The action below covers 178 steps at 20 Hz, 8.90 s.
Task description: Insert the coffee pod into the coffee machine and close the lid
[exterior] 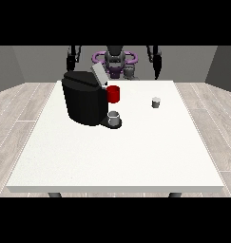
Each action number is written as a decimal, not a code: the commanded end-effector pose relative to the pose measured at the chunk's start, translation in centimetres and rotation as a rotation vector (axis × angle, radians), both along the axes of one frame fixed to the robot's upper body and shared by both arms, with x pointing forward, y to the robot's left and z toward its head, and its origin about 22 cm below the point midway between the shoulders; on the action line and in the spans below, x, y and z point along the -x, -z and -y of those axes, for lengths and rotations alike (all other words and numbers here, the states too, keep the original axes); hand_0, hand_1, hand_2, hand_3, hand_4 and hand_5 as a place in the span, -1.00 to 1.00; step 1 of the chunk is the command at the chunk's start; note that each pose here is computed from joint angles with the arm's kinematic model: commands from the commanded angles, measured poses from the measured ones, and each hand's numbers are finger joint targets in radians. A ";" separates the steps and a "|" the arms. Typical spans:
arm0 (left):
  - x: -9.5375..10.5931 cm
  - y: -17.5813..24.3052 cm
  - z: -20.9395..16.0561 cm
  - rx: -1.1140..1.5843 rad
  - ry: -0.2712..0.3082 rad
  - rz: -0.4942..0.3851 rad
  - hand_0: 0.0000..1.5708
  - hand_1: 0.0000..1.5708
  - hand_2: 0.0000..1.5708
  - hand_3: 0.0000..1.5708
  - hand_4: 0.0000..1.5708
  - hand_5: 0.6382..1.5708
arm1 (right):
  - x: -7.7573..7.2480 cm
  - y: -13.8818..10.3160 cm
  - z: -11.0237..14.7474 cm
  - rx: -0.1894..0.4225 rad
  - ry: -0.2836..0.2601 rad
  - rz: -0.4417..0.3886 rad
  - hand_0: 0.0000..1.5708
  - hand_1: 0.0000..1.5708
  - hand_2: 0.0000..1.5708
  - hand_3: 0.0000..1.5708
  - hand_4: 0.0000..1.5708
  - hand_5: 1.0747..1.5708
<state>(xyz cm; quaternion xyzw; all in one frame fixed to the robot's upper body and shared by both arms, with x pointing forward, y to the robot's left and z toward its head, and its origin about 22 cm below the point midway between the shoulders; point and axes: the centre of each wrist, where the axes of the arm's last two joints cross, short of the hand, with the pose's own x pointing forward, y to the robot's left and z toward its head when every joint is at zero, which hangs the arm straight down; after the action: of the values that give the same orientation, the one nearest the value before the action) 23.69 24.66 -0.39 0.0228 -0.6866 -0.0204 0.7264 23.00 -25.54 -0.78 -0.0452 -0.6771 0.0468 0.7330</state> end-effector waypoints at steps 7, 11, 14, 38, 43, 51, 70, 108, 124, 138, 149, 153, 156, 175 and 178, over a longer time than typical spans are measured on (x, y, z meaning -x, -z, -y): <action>-0.6 -1.1 -3.2 0.059 0.084 0.213 -1.00 -1.00 -1.00 -1.00 -0.65 1.00 | -0.7 0.4 0.2 -0.088 0.186 0.133 -1.00 -1.00 -1.00 -1.00 -0.84 1.00; 0.6 0.2 -2.9 -0.073 0.086 0.183 -1.00 -1.00 -1.00 -1.00 -0.66 1.00 | 0.0 0.6 -0.2 -0.115 0.193 0.135 -1.00 -1.00 -1.00 -1.00 -0.77 1.00; -1.1 -1.2 -5.9 -0.161 0.107 0.188 -1.00 -1.00 -1.00 -1.00 -0.73 1.00 | -0.8 -0.2 0.5 -0.092 0.181 0.170 -1.00 -1.00 -1.00 -1.00 -0.66 1.00; -10.3 -2.9 -11.9 -0.401 0.030 -0.023 -1.00 -1.00 -1.00 -1.00 -1.00 1.00 | -6.0 -4.9 -3.6 -0.108 0.094 0.221 -1.00 -1.00 -1.00 -1.00 -0.53 1.00; -10.8 -2.5 -12.0 -0.481 0.082 -0.043 -1.00 -1.00 -0.86 -1.00 -1.00 1.00 | -6.1 -3.4 -3.1 -0.081 0.099 0.205 -1.00 -1.00 -1.00 -1.00 -0.45 1.00; -11.7 -1.5 -12.4 -0.507 0.068 -0.164 -0.11 -0.11 -0.01 -0.45 -1.00 1.00 | -6.3 -4.1 -4.6 -0.061 0.101 0.143 -1.00 -1.00 -1.00 -1.00 -0.50 1.00; -12.0 0.3 -11.7 -0.809 0.006 -0.023 0.07 0.07 0.24 -0.06 -0.50 1.00 | -6.0 -2.8 -3.0 -0.098 0.086 0.199 -1.00 -1.00 -1.00 -1.00 -0.37 1.00; -20.5 -15.7 -3.9 -0.928 0.223 0.247 0.60 0.60 0.69 0.63 -0.32 1.00 | -8.0 -1.6 -3.1 -0.132 0.056 0.136 -1.00 -1.00 -1.00 -1.00 -0.34 1.00; -22.0 -25.5 -3.6 -0.914 0.071 0.338 0.61 0.61 0.67 0.58 -0.36 1.00 | -8.1 -3.4 -6.5 -0.101 0.034 0.253 -1.00 -1.00 -1.00 -1.00 -0.42 1.00; -22.6 -24.6 0.4 -0.900 0.130 0.321 0.56 0.56 0.63 0.54 -0.35 1.00 | -9.0 -4.0 -4.2 -0.115 0.052 0.241 -1.00 -1.00 -1.00 -1.00 -0.35 1.00; -22.6 -24.1 -0.2 -0.901 0.156 0.339 0.53 0.53 0.63 0.54 -0.34 1.00 | -9.2 -4.6 -2.9 -0.122 0.076 0.272 -1.00 -1.00 -1.00 -1.00 -0.44 1.00; -22.6 -23.1 -1.2 -0.925 0.150 0.297 0.51 0.51 0.59 0.51 -0.38 1.00 | -9.4 -6.0 -3.2 -0.130 0.084 0.280 -1.00 -1.00 -1.00 -1.00 -0.45 1.00; -22.6 -22.6 -1.4 -0.934 0.160 0.277 0.56 0.56 0.62 0.53 -0.38 1.00 | -9.0 -5.3 -3.9 -0.130 0.078 0.254 -1.00 -1.00 -1.00 -1.00 -0.47 1.00; -22.6 -21.8 -0.9 -0.979 0.138 0.296 0.34 0.34 0.42 0.21 -0.54 1.00 | -9.4 -6.3 -2.9 -0.149 0.081 0.256 -1.00 -1.00 -1.00 -1.00 -0.41 1.00; -22.6 -21.6 -0.1 -0.994 0.173 0.316 0.37 0.37 0.43 0.23 -0.54 1.00 | -9.3 -5.1 -4.5 -0.149 0.110 0.262 -1.00 -1.00 -1.00 -1.00 -0.42 1.00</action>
<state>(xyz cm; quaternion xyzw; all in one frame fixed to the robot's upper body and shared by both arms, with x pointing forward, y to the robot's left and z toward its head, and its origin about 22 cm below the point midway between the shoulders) 46.37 25.14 22.95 0.3093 -0.6992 -0.3887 0.5141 31.85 -21.78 3.65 -0.0315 -0.7648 -0.0395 0.6423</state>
